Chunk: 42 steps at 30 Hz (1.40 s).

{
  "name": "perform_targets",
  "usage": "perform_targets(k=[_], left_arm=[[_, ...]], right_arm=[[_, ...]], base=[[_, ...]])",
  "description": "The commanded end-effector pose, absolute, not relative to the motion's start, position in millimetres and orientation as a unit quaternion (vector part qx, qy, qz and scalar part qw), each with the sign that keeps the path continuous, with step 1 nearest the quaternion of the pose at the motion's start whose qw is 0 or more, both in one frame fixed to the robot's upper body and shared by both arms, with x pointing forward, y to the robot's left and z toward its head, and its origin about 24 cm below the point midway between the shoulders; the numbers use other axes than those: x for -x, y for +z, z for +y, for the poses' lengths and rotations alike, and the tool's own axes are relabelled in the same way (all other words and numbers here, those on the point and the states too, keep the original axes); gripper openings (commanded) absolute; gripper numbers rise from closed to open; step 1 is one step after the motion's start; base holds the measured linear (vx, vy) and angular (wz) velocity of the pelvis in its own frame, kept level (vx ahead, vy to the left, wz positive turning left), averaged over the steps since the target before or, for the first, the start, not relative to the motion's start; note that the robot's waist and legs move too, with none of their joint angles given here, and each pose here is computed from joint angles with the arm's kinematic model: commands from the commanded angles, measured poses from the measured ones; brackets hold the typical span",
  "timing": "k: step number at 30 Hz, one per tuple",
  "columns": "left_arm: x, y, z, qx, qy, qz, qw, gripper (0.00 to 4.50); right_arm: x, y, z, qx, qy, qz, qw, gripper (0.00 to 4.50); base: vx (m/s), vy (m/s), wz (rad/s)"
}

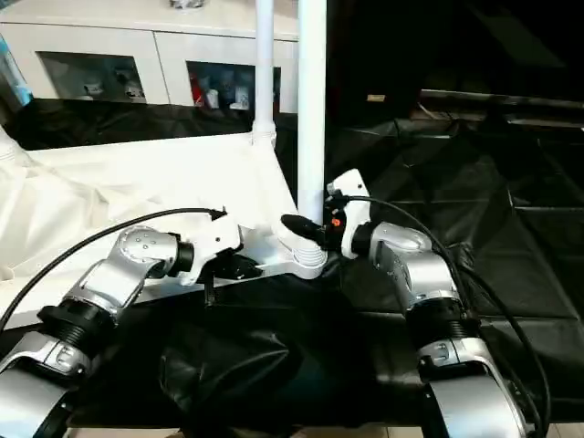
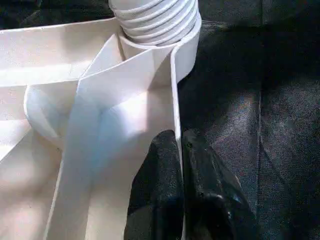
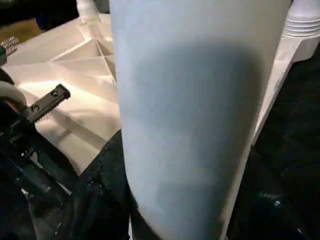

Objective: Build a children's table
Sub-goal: Insert table leg to table base

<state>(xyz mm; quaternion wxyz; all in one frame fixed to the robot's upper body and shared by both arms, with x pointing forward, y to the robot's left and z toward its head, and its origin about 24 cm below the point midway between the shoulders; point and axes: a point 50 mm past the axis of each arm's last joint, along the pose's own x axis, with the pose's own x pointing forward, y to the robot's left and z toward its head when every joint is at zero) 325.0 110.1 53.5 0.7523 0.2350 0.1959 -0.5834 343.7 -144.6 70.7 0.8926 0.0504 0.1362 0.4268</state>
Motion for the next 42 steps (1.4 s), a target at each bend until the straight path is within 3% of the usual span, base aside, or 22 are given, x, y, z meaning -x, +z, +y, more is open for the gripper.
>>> perform_targets(k=[1,8,20,23,28,32,35,42], left_arm=[[-318,43,110,-0.234,-0.6,0.228,0.73,0.0],[-321,44,111,-0.232,-0.591,0.228,0.738,0.0],[-329,48,112,-0.236,-0.572,0.225,0.753,0.0],[-330,49,115,-0.243,-0.572,0.226,0.75,0.0],[-329,48,117,-0.252,-0.577,0.228,0.743,0.0],[-329,48,118,-0.257,-0.58,0.229,0.739,0.0],[-329,48,118,-0.263,-0.586,0.23,0.731,0.0],[-327,47,118,-0.266,-0.592,0.233,0.724,0.0]], right_arm=[[-338.3,54,-158.9,-0.091,0.393,0.162,0.901,1.92],[-325.7,36,-162.2,-0.165,0.368,0.144,0.904,1.92],[-304.9,12,-163.5,-0.222,0.329,0.111,0.911,1.92],[-294.4,4,-159.8,-0.176,0.34,0.109,0.917,1.92],[-294.9,10,-154.7,-0.111,0.372,0.106,0.916,1.91],[-297.4,14,-152.8,-0.09,0.384,0.109,0.912,1.91],[-304.8,20,-149.4,-0.043,0.417,0.119,0.9,1.91],[-305.4,20,-145.4,-0.011,0.478,0.162,0.863,1.91]], base=[[0.0,0.0,0.0],[0.0,0.0,0.0],[0.0,0.0,0.0],[0.0,0.0,0.0],[0.0,0.0,0.0],[0.0,0.0,0.0],[0.0,0.0,0.0],[0.0,0.0,0.0]])
